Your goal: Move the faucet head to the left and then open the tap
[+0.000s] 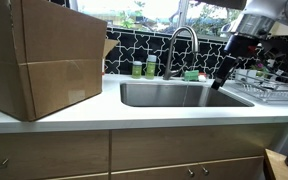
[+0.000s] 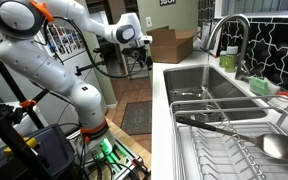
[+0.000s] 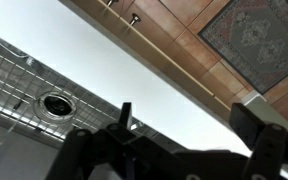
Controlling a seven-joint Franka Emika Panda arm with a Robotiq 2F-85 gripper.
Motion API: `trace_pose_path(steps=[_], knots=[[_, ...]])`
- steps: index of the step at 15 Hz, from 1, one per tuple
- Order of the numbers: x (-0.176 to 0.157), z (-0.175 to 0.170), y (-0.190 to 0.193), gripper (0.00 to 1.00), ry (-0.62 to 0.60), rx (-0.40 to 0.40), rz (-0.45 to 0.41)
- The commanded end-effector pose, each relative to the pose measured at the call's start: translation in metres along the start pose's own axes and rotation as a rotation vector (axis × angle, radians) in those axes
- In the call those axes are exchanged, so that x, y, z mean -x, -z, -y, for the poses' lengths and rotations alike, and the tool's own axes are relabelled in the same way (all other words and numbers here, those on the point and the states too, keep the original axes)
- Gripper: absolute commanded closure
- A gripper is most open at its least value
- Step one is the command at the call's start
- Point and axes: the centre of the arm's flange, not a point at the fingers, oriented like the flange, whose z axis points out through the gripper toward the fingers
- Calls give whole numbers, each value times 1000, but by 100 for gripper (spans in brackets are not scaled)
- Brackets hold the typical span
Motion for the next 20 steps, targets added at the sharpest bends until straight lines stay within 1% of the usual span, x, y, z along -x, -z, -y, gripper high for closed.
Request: trace_pose_path(steps=[1, 3, 6, 8, 10, 11, 13, 17, 20], knots=[[-30, -59, 23, 0, -200, 35, -22], [-33, -84, 49, 0, -268, 68, -85], [-34, -113, 95, 0, -367, 143, -205], [-28, -123, 124, 0, -406, 166, -285], [-24, -129, 142, 0, -426, 178, -338], [-35, -127, 130, 0, -395, 148, -292], [-30, -130, 144, 0, -406, 153, -324], [-28, -129, 146, 0, -410, 154, -328], [-29, -142, 154, 0, -423, 199, -329]])
